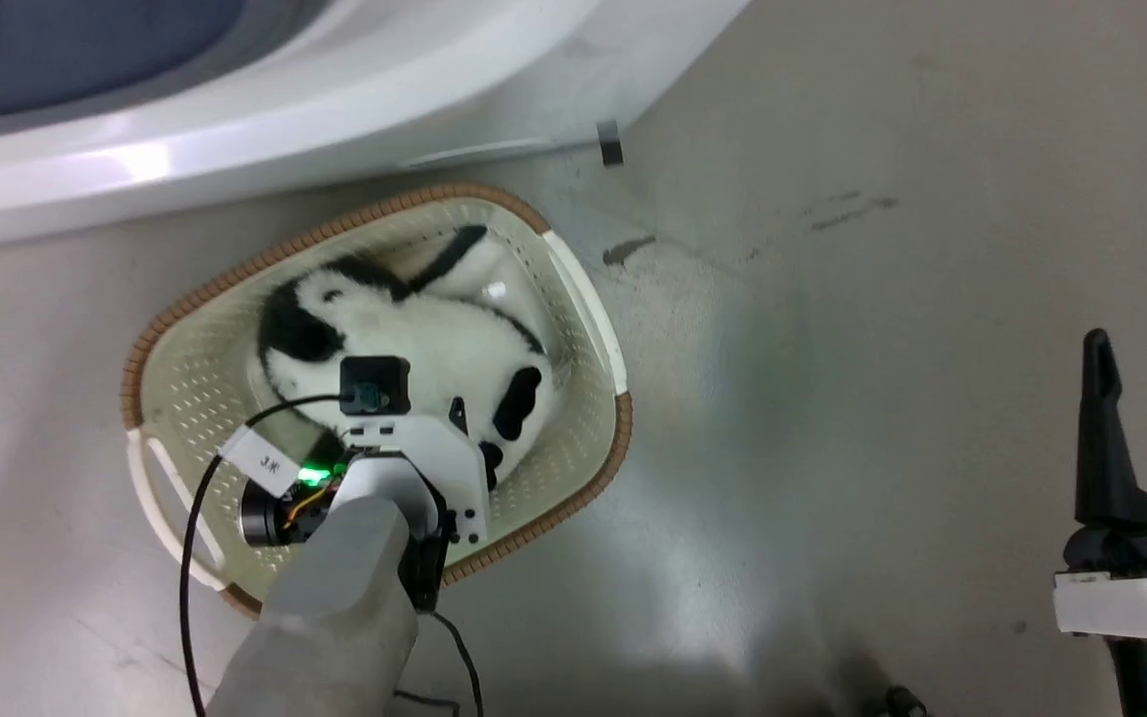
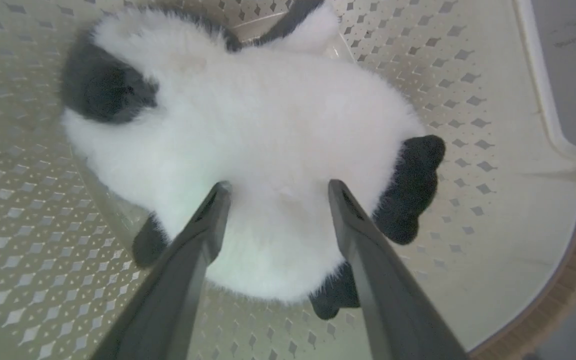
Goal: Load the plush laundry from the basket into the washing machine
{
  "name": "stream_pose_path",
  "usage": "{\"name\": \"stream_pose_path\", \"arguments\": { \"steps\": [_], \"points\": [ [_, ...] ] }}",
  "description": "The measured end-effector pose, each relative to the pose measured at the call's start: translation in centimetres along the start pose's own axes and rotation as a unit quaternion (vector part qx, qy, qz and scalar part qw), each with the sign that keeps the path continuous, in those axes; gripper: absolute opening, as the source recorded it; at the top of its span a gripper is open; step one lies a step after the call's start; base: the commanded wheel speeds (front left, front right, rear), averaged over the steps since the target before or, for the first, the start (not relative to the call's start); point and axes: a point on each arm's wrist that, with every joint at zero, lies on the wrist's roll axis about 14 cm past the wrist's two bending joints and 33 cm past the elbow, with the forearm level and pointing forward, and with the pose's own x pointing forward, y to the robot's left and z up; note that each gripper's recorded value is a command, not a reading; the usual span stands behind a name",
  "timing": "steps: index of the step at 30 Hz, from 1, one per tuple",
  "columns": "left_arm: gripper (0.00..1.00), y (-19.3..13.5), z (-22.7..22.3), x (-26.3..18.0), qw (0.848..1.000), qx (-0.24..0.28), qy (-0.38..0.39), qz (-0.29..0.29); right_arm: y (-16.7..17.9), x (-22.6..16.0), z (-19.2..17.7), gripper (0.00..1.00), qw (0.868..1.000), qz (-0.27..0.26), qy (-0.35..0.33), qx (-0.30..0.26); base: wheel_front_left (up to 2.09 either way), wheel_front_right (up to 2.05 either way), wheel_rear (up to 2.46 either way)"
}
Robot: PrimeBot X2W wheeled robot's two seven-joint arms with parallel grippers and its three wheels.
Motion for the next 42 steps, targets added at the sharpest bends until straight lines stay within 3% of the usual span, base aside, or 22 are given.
{"name": "stream_pose_path", "arguments": {
  "steps": [15, 16, 17, 42],
  "points": [
    [1.0, -0.7, -5.0, 4.9, 0.996, 0.002, 0.094, 0.005, -2.6, 0.9, -3.4, 1.0, 0.999, -0.037, 0.032, -0.013, 0.0, 0.0, 0.0],
    [0.7, -0.7, -5.0, 4.9, 0.995, -0.001, 0.097, 0.005, -2.5, 1.0, -3.4, 1.0, 0.999, -0.037, 0.032, -0.013, 0.0, 0.0, 0.0],
    [0.02, -0.8, -4.9, 4.9, 0.995, -0.002, 0.095, 0.004, -2.5, 1.0, -3.4, 1.0, 0.999, -0.037, 0.031, -0.014, 0.0, 0.0, 0.0],
    [0.0, -0.6, -0.2, 0.4, 0.995, -0.101, -0.006, -0.018, 0.7, 1.6, 0.6, 1.0, 1.0, 0.01, -0.021, 0.007, 0.0, 0.0, 0.0]
  ]
}}
